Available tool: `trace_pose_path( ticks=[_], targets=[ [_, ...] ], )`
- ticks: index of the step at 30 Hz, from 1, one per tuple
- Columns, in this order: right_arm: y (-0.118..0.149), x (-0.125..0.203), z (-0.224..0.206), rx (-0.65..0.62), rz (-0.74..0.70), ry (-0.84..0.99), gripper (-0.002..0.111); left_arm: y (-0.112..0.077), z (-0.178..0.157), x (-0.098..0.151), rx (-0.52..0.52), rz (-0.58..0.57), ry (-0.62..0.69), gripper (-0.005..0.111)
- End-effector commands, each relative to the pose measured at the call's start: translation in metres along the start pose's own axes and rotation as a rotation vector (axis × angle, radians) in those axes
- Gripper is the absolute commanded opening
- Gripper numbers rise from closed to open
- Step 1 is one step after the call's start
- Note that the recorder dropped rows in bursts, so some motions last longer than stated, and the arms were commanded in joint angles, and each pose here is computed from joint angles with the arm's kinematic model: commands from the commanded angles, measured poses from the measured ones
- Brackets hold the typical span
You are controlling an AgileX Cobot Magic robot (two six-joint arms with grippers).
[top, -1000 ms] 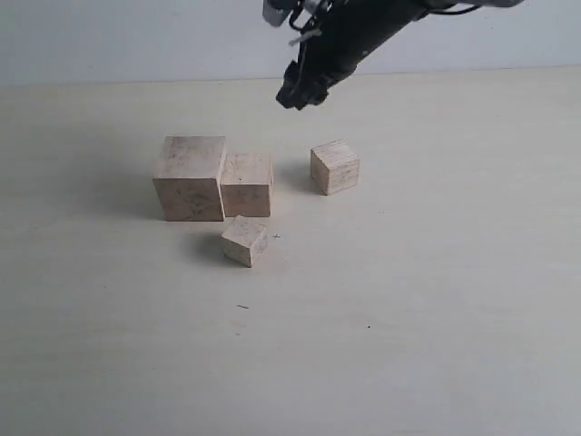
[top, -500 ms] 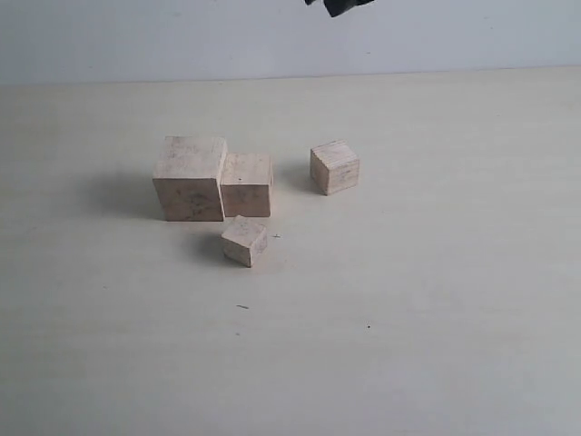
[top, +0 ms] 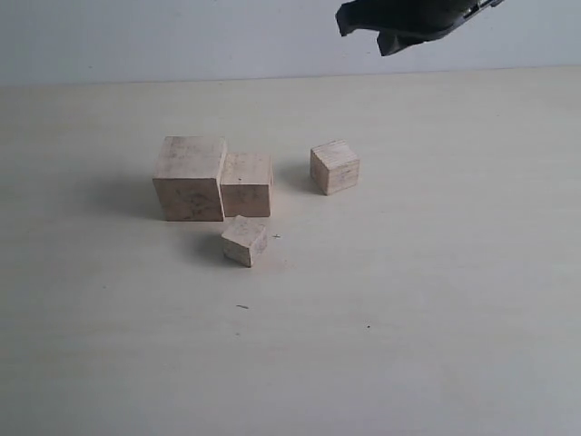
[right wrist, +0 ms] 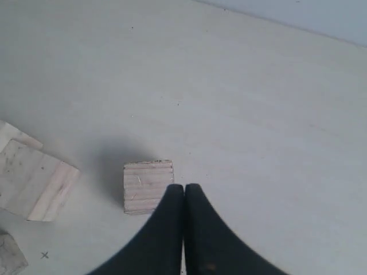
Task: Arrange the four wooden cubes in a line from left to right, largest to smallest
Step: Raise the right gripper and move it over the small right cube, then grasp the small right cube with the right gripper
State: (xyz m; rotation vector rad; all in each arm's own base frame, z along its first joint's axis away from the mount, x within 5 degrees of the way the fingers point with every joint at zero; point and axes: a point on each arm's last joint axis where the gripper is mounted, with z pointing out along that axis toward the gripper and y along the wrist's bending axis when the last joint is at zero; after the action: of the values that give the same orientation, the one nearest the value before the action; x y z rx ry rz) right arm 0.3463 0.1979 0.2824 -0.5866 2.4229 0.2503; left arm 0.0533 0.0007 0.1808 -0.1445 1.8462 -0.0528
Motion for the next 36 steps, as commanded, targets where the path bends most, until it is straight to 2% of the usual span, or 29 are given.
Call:
trace_pose_path(
  ticks=[1, 5, 7, 9, 16, 19, 24, 32, 36],
  targets=[
    [-0.002, 0.003, 0.012, -0.004, 0.009, -0.061, 0.000, 0.000, 0.000, 0.000, 0.004, 0.005, -0.011, 0.000],
    [-0.002, 0.006, 0.030, -0.003, -0.004, -0.051, 0.001, 0.000, 0.000, 0.000, 0.004, 0.005, -0.011, 0.000],
    [-0.002, 0.010, 0.039, -0.002, -0.036, -0.031, 0.007, 0.000, 0.000, 0.000, 0.004, 0.005, -0.011, 0.000],
    [-0.002, 0.013, 0.047, -0.010, -0.047, -0.014, 0.016, 0.000, 0.000, 0.000, 0.004, 0.005, -0.011, 0.000],
    [0.002, 0.024, 0.076, -0.056, -0.079, 0.037, 0.064, 0.000, 0.000, 0.000, 0.004, 0.005, -0.011, 0.000],
    [0.002, 0.028, 0.086, -0.061, -0.062, 0.047, 0.076, 0.000, 0.000, 0.000, 0.004, 0.005, -0.011, 0.000],
    [0.004, 0.036, 0.105, -0.089, 0.005, 0.072, 0.079, 0.000, 0.000, 0.000, 0.004, 0.005, -0.011, 0.000],
    [0.005, 0.044, 0.121, -0.109, -0.015, 0.099, 0.079, 0.000, 0.000, 0.000, 0.004, 0.005, -0.011, 0.000],
    [0.013, 0.050, 0.129, -0.122, -0.079, 0.117, 0.079, 0.000, 0.000, 0.000, 0.004, 0.005, -0.011, 0.000]
  ],
)
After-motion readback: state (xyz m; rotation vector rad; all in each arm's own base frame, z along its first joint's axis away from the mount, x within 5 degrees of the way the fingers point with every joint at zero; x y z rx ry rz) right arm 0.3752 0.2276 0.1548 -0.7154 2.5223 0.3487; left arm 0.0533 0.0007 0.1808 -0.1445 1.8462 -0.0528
